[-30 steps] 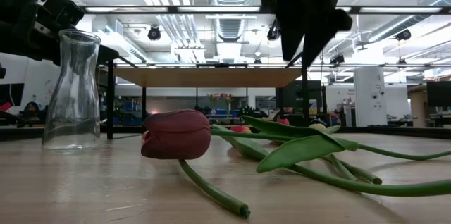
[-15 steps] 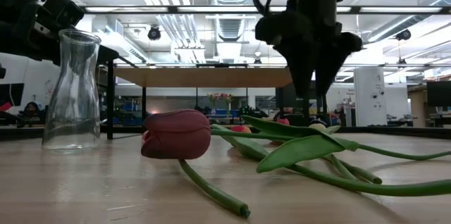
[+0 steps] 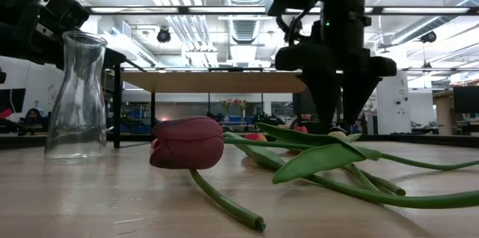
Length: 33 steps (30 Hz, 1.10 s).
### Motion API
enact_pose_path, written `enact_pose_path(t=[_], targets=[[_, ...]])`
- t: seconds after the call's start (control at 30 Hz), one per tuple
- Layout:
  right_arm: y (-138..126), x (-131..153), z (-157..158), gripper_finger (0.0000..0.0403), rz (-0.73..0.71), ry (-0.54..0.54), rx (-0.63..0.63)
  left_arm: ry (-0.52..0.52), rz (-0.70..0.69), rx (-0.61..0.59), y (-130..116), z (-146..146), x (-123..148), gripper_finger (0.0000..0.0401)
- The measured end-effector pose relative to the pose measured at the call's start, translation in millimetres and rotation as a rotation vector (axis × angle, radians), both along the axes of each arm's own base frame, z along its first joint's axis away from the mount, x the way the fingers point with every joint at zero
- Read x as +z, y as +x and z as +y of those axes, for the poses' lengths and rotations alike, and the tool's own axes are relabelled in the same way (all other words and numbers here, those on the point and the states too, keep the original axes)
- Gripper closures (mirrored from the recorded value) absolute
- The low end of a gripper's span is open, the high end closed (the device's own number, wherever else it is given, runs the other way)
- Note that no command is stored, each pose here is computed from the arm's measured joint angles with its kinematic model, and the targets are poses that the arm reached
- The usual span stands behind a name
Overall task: Pick and place flowers into a vace then onto a shelf
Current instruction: Put the white flower into the right transparent flower vase
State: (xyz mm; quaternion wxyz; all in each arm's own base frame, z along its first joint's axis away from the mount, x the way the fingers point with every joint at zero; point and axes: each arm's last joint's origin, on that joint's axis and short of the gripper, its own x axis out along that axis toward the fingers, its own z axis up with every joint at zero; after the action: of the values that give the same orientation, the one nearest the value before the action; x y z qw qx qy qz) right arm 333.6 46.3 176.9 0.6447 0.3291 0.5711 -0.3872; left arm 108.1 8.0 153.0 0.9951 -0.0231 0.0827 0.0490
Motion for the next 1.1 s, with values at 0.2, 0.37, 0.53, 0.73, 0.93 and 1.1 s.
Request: enact_pose_path(t=[0.2, 0.37, 0.53, 0.73, 0.93, 1.1], targets=[[-2.8, -7.9, -4.8, 0.0177, 0.003, -0.001, -0.026, 0.0, 0.0, 0.0, 0.0, 0.0, 0.0, 0.0396], [-8.0, -23.4, -9.2, 0.0177, -0.007, 0.001, -0.048, 0.0, 0.0, 0.001, 0.0, 0.0, 0.0, 0.0396], [-11.6, -39.2, -13.2, 0.0177, -0.049, 0.019, -0.054, 0.0, 0.0, 0.0, 0.0, 0.0, 0.0, 0.0396], [-16.8, -44.5, -14.9, 0.0178, -0.039, 0.029, -0.023, 0.0, 0.0, 0.001, 0.0, 0.0, 0.0, 0.0396], [-14.1, -40.5, -14.6, 0.0216, -0.027, 0.028, 0.004, 0.0, 0.0, 0.0, 0.0, 0.0, -0.1, 0.0396], [-12.7, -37.6, -14.6, 0.0275, -0.011, 0.026, 0.023, 0.0, 0.001, 0.001, 0.0, 0.0, -0.2, 0.0396]])
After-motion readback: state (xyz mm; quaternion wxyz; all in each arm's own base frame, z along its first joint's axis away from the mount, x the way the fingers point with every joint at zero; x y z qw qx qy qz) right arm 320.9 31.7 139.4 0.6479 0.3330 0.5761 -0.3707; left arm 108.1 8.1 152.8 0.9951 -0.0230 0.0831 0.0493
